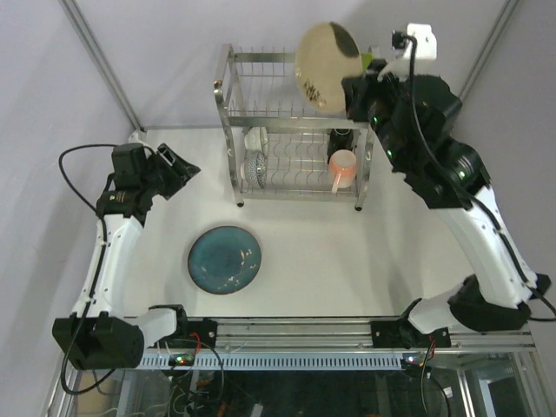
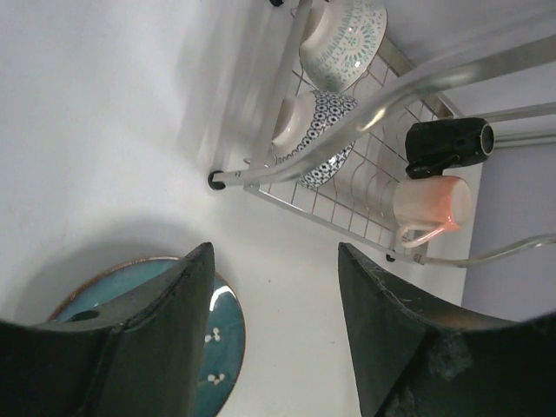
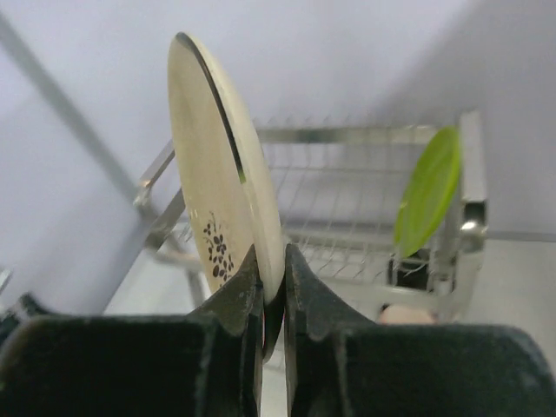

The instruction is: Load the mixed dishes into the dish rack

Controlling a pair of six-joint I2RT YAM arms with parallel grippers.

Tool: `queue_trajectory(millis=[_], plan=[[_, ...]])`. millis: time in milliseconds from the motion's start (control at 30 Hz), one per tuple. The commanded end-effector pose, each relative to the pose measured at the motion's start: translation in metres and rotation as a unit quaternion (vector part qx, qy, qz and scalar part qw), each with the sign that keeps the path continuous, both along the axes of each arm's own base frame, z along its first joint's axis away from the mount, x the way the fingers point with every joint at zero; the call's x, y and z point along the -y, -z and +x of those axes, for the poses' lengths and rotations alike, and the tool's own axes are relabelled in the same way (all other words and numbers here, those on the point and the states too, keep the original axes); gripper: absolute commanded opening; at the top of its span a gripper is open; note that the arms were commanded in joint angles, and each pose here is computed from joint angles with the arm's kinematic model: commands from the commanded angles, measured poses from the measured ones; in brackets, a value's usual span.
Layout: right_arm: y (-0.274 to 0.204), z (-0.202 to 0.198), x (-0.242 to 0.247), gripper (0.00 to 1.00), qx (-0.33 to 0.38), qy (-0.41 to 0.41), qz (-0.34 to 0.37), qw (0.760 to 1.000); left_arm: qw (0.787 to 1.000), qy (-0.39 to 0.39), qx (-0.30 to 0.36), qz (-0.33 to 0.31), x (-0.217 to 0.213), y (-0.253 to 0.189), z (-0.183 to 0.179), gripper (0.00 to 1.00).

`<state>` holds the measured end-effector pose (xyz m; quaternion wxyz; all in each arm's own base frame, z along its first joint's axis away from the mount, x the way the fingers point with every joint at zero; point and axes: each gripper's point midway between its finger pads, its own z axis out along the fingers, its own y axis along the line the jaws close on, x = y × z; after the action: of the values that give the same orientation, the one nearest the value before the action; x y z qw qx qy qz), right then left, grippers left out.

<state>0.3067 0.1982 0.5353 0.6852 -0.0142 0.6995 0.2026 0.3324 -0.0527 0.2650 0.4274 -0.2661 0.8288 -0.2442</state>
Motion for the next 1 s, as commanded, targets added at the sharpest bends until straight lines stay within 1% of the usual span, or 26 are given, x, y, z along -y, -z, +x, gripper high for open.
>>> queue_trajectory(millis=[0, 100, 300, 533, 733, 967], plan=[[-0.027, 0.039, 0.041, 0.00, 0.028, 0.145, -0.044, 0.988, 0.997, 0.021, 0.075, 0.016, 0.001, -0.045, 0.026, 0.63], [-0.024, 0.065, 0.048, 0.00, 0.015, 0.200, -0.063, 0.978, 0.997, 0.020, 0.070, 0.013, 0.001, -0.039, 0.029, 0.63], [-0.007, 0.099, 0.052, 0.00, 0.004, 0.266, -0.115, 0.957, 0.999, 0.023, 0.043, 0.010, 0.002, -0.026, 0.024, 0.62], [0.016, 0.131, 0.052, 0.00, -0.008, 0.296, -0.151, 0.943, 0.999, 0.022, 0.036, 0.010, 0.002, -0.026, 0.021, 0.61], [0.033, 0.155, 0.049, 0.00, -0.013, 0.323, -0.195, 0.926, 0.999, 0.029, 0.025, 0.010, 0.004, -0.022, 0.022, 0.61], [0.053, 0.176, 0.041, 0.00, -0.022, 0.327, -0.201, 0.923, 0.999, 0.040, 0.014, 0.019, 0.003, -0.016, 0.024, 0.61]])
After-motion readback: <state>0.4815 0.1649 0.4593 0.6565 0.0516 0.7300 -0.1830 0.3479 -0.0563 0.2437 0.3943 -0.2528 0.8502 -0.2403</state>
